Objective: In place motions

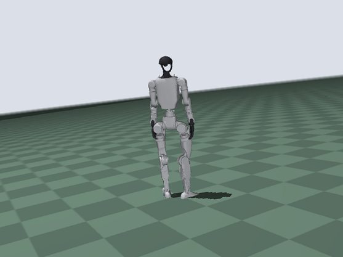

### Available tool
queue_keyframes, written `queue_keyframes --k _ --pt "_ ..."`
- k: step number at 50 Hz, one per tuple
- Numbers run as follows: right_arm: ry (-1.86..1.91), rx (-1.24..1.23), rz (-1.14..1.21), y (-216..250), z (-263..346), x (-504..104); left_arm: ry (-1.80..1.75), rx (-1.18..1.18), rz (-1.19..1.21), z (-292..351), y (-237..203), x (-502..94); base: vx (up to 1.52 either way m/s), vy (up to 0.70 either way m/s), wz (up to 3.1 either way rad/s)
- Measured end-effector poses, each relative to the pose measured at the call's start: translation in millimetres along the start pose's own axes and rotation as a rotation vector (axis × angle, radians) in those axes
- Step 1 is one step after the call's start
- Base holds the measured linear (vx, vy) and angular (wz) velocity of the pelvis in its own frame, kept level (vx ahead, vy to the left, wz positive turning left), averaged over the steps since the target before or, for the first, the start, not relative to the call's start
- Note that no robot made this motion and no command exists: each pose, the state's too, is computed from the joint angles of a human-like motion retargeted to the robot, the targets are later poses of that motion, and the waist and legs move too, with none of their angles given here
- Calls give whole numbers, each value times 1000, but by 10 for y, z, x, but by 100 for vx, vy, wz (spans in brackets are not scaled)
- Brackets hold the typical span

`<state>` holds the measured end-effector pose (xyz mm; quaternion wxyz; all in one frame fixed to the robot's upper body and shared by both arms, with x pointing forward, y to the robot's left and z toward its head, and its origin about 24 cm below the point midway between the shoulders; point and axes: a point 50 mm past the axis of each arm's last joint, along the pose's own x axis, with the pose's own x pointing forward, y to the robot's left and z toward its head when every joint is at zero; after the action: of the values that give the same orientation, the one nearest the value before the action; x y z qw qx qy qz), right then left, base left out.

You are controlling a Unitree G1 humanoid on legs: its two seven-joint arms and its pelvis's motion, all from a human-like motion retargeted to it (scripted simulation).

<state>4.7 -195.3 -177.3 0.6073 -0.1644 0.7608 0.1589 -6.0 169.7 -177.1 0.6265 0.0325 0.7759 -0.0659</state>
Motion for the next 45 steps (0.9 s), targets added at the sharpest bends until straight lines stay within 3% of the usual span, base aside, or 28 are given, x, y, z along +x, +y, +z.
queue_keyframes --k 45 --pt "20 -18 0 -20 -57 3 10 13 2 -25 36 -2 0 0 0"
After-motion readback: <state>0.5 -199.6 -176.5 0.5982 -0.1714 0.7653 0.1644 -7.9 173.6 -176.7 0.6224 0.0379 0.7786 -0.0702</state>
